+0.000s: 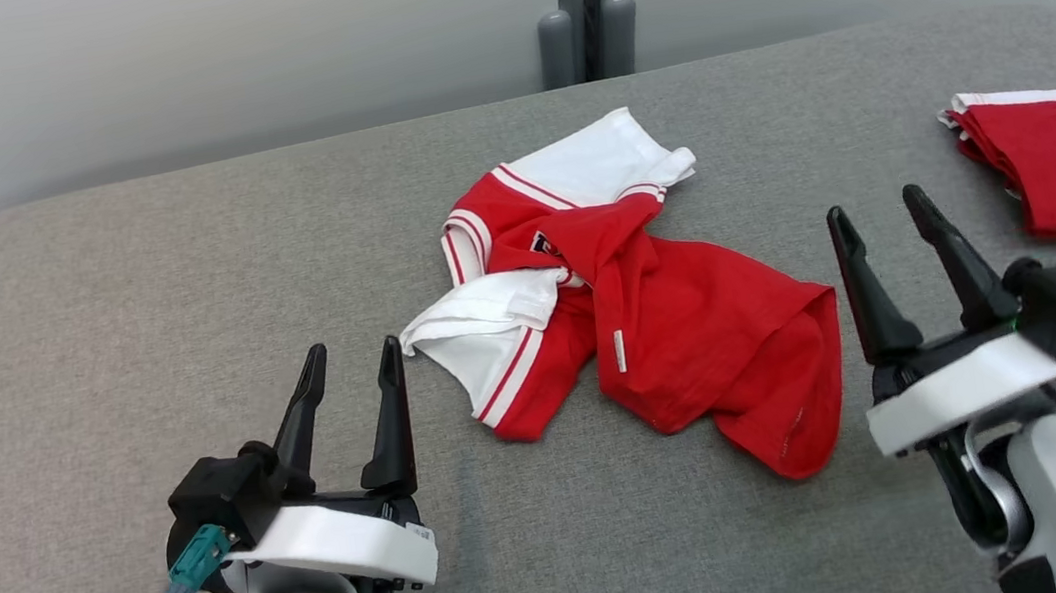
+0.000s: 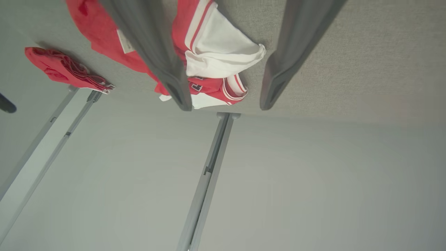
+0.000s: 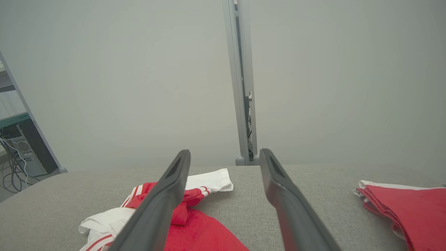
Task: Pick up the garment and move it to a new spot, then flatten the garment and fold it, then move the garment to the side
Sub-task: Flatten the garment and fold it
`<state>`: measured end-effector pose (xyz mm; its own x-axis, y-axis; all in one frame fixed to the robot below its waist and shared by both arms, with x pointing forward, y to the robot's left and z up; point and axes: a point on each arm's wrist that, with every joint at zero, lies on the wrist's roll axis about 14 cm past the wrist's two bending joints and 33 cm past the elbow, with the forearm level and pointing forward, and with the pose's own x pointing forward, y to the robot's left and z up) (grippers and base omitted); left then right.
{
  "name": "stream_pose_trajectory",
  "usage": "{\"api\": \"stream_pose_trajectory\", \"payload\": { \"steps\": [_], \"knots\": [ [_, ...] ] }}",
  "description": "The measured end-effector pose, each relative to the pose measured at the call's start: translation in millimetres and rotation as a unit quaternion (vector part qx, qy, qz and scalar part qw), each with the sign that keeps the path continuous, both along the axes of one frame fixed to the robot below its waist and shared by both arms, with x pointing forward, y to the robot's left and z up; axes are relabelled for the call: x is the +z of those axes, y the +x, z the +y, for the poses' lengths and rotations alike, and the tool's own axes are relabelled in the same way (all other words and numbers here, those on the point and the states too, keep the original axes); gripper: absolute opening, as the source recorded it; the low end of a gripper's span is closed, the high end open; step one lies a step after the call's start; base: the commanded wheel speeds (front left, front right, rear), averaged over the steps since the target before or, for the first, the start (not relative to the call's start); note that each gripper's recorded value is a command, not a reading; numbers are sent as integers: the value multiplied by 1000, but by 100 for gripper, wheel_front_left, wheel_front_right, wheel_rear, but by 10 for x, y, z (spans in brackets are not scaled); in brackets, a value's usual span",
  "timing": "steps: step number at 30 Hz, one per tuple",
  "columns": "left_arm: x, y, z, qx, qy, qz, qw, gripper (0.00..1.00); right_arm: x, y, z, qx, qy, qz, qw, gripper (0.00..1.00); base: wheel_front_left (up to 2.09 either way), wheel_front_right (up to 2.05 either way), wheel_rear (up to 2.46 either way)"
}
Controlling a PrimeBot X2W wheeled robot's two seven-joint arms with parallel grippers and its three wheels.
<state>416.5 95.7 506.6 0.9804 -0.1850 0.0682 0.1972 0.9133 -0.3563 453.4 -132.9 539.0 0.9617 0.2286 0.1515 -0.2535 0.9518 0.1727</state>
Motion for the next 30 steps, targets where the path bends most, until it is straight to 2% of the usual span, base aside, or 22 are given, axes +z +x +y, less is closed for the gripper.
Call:
{"api": "stream_pose_trajectory", "payload": {
  "steps": [7,12,17,22,23,24,25,26,27,28,30],
  "knots": [
    [-165,119,-153,-19,8,22,1000,100,30,-310,-128,-35,-22,-9,999,100,0,0,0],
    [-322,234,-473,-76,52,32,995,100,94,-347,-271,-58,-30,-11,998,100,0,0,0],
    [-574,355,-853,-157,111,66,979,100,-3,-375,-435,-81,-35,6,996,100,0,0,0],
    [-782,469,-1124,-212,160,94,960,100,-125,-407,-602,-105,-29,24,994,100,0,0,0],
    [-836,483,-1150,-219,174,100,955,100,-145,-416,-635,-110,-29,26,993,100,0,0,0],
    [-1044,681,-1180,-209,235,127,941,100,-249,-480,-790,-133,-28,39,990,100,0,0,0],
    [-1073,681,-1184,-212,240,132,938,100,-260,-485,-800,-135,-27,41,990,100,0,0,0],
    [-1104,676,-1180,-214,244,136,936,89,-268,-490,-811,-137,-25,42,989,100,0,0,0],
    [-1123,671,-1177,-215,245,139,935,10,-280,-495,-818,-138,-22,44,989,100,0,0,0],
    [-1124,676,-1173,-214,244,138,936,0,-287,-497,-820,-138,-22,45,989,100,0,0,0],
    [-1080,706,-1171,-212,234,132,940,0,-297,-493,-818,-138,-18,46,989,100,0,0,0]
  ]
}}
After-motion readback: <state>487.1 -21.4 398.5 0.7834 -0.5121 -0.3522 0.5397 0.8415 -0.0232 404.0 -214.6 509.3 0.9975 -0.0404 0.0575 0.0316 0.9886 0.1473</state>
